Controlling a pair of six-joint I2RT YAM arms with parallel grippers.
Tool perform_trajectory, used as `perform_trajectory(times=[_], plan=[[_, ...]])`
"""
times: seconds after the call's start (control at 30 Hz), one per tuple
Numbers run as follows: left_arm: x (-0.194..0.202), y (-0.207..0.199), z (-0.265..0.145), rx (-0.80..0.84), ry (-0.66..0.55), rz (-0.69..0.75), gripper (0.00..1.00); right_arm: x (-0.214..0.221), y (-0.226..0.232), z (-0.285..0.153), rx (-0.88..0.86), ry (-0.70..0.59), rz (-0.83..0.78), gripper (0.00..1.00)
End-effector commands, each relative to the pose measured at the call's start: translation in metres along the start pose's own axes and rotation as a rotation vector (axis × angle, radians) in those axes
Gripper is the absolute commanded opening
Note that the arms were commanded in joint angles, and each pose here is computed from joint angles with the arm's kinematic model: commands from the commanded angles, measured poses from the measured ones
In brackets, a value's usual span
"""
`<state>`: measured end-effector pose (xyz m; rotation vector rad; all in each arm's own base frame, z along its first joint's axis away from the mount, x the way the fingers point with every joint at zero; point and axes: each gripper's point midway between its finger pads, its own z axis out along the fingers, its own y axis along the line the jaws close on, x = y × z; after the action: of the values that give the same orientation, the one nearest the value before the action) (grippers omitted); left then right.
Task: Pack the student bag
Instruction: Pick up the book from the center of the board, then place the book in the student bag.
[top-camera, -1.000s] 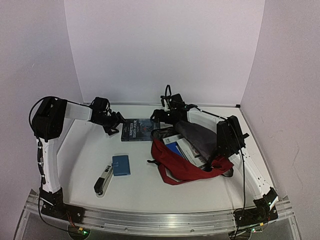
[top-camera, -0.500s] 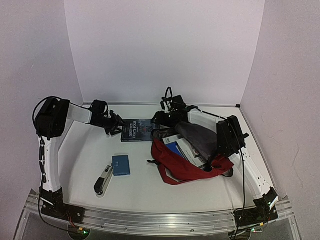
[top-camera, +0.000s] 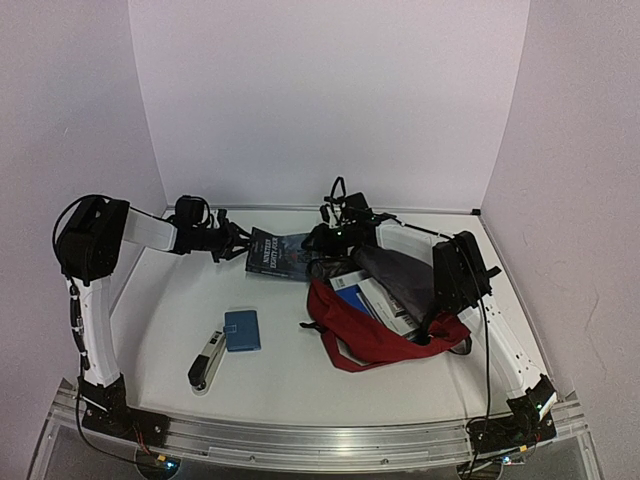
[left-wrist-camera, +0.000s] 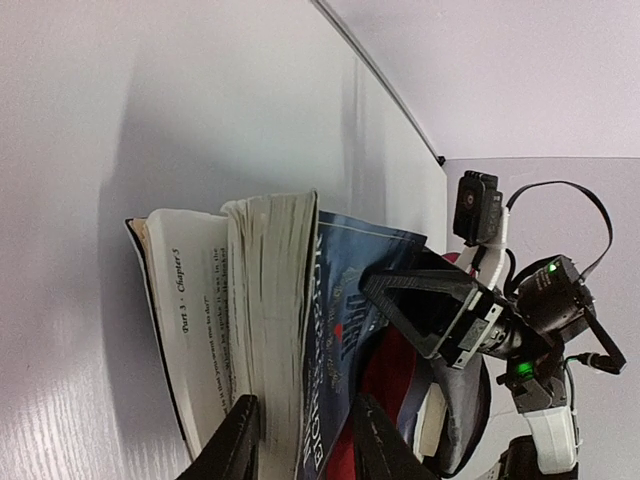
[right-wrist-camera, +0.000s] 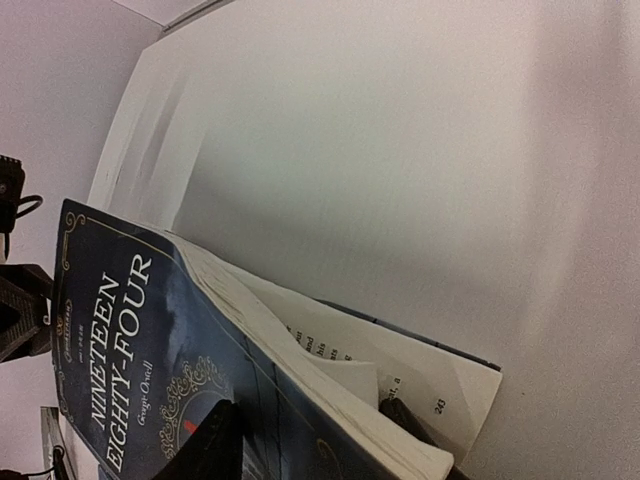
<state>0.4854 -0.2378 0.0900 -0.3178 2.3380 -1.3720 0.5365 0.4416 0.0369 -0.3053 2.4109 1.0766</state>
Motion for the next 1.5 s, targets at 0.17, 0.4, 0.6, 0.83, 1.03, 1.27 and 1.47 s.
perform_trajectory(times=[0.17,0.4,0.6,0.83,1.03,1.27,1.47], plan=[[0.014,-0.055,-0.003,0.139,0.009,0.088,0.41,-0.015,0.103,-0.018,-0.247,-0.026,-0.091,0.02],[-0.002,-0.037,-0.038,0.008,-0.113,0.068,0.62,-0.067,0.146,-0.071,-0.320,-0.146,-0.078,0.00],[-0.020,-0.053,-0.076,-0.073,-0.203,0.111,0.82,-0.108,0.178,-0.123,-0.379,-0.249,-0.060,0.00],[-0.030,-0.080,-0.122,-0.141,-0.247,0.147,0.94,-0.136,0.202,-0.178,-0.428,-0.323,-0.057,0.00],[-0.007,-0.117,-0.146,-0.041,-0.177,0.166,1.00,-0.149,0.214,-0.225,-0.467,-0.345,-0.054,0.00],[0.037,-0.174,-0.155,0.241,-0.034,0.167,1.00,-0.141,0.225,-0.266,-0.515,-0.307,-0.045,0.00],[0.049,-0.203,-0.142,0.324,0.002,0.166,1.00,-0.129,0.232,-0.276,-0.548,-0.264,-0.019,0.00]])
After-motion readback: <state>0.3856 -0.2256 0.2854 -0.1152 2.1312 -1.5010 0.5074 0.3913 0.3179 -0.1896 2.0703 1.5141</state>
